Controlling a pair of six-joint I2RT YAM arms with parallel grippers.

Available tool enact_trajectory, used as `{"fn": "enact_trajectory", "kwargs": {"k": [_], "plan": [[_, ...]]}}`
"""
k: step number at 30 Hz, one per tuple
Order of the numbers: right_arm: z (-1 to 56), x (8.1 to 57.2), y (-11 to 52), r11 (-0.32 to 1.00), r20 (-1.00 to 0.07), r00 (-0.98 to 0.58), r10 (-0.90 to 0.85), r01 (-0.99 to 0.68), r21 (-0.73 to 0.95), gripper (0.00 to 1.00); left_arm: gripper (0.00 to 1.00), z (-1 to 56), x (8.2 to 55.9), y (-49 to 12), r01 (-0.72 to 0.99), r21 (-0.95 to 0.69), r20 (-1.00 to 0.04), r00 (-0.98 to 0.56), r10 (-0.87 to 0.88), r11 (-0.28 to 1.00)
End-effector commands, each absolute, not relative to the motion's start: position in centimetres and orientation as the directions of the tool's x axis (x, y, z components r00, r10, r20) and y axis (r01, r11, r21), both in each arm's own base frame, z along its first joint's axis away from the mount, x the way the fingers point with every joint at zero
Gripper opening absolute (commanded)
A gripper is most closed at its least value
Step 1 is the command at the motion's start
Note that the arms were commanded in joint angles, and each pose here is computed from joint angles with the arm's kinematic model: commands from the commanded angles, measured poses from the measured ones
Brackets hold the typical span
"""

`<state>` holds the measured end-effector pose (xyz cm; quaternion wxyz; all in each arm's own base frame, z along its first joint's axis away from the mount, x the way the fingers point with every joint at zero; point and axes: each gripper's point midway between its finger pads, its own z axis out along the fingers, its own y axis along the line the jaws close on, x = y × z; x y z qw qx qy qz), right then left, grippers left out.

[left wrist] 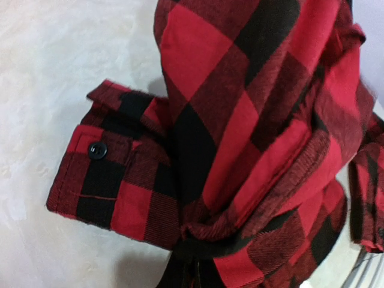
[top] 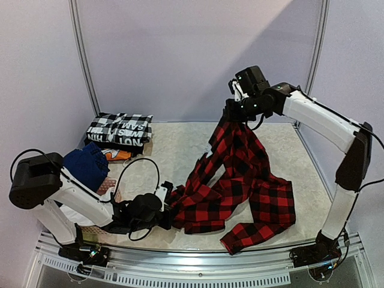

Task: Fold and stack the mixed laundry pile
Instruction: Adjust the crumpled shirt at the corner of the board.

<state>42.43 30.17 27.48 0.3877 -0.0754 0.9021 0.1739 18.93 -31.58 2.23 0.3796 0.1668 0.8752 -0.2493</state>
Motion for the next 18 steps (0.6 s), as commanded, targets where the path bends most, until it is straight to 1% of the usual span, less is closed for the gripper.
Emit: {"fn": "enact_trajectory", "kwargs": {"k": [1, 3, 6, 7, 10, 11, 13, 14, 18], "plan": [[36.4, 42.6, 26.2, 0.946, -0.866, -0.486, 0.121, -0.207, 0.249, 0.0, 0.01, -1.3, 16.4, -28.3, 0.505, -0.176, -0.679, -0.684, 0.267, 0.845], [38.2, 41.4, 25.1, 0.943, -0.879, -0.452, 0.148, -0.205, 0.264, 0.0, 0.02, -1.0, 16.4, -28.3, 0.505, -0.171, -0.687, -0.677, 0.265, 0.846], [38.5, 40.5, 24.3, 0.941, -0.883, -0.439, 0.166, -0.196, 0.274, 0.0, 0.07, -0.8, 16.6, -28.4, 0.505, -0.168, -0.696, -0.669, 0.261, 0.847], [38.6, 40.1, 24.1, 0.94, -0.883, -0.438, 0.169, -0.196, 0.278, 0.0, 0.1, -0.7, 16.6, -28.4, 0.509, -0.164, -0.697, -0.666, 0.266, 0.845], [36.9, 39.9, 24.2, 0.94, -0.87, -0.467, 0.157, -0.199, 0.276, 0.0, 0.26, 0.0, 16.7, -28.5, 0.52, -0.153, -0.708, -0.651, 0.274, 0.84], [36.3, 39.8, 24.4, 0.938, -0.865, -0.478, 0.153, -0.205, 0.279, 0.0, 0.33, 0.3, 16.7, -28.5, 0.528, -0.15, -0.713, -0.643, 0.278, 0.836], [35.1, 39.8, 24.8, 0.934, -0.854, -0.498, 0.148, -0.212, 0.286, 0.0, 0.51, 1.5, 16.6, -28.7, 0.555, -0.145, -0.727, -0.622, 0.293, 0.819], [34.6, 39.7, 25.0, 0.932, -0.85, -0.506, 0.147, -0.217, 0.29, 0.0, 0.57, 2.2, 16.4, -29.0, 0.576, -0.146, -0.736, -0.607, 0.301, 0.804], [33.2, 39.8, 25.3, 0.93, -0.841, -0.52, 0.148, -0.216, 0.297, 0.0, 0.71, 6.0, 15.6, -30.7, 0.68, -0.133, -0.771, -0.527, 0.356, 0.721]]}}
